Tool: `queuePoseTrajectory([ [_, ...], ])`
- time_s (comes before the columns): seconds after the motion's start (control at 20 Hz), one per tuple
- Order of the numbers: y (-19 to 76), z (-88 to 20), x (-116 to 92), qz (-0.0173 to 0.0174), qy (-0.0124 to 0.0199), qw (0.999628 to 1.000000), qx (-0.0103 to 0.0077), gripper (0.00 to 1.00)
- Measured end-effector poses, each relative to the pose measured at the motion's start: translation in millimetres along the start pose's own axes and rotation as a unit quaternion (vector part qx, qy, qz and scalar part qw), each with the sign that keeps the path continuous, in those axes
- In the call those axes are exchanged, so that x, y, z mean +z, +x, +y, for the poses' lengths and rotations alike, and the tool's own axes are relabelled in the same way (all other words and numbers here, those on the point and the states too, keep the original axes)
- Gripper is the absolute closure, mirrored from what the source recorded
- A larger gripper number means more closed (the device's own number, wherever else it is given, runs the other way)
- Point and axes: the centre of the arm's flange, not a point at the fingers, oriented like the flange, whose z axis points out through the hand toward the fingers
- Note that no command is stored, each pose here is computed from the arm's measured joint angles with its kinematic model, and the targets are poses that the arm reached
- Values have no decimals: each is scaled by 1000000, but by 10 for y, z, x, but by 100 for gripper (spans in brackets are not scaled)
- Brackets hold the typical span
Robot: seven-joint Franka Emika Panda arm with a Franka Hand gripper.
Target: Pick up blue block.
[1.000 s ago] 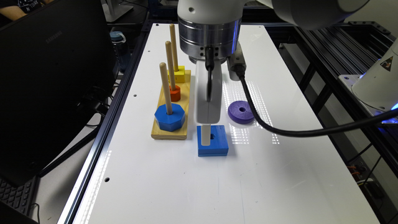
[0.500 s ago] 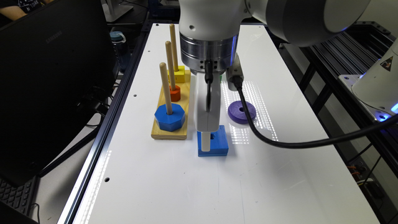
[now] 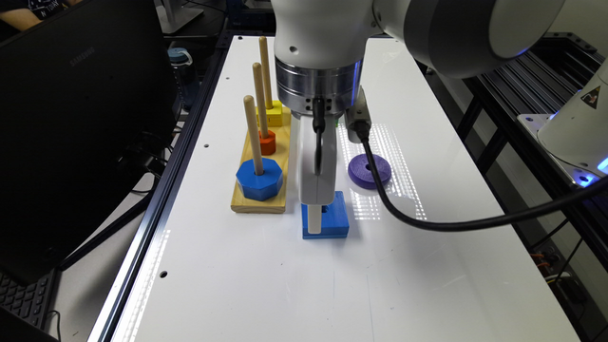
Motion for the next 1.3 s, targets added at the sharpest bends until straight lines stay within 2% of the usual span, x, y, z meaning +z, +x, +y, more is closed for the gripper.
queuePoseTrajectory([
  [0.75, -6, -3, 0, -62, 150, 1000000, -595, 0],
  [0.85, -9, 3, 42, -1844, -1336, 999997, -508, 0],
  [0.95, -5, 7, 148, -3441, 408, 999994, -805, 0],
  [1.1, 7, 12, 235, -3904, 3615, 999986, -200, 0],
  [1.3, 8, 7, 231, -3472, 4543, 999984, -316, 0],
])
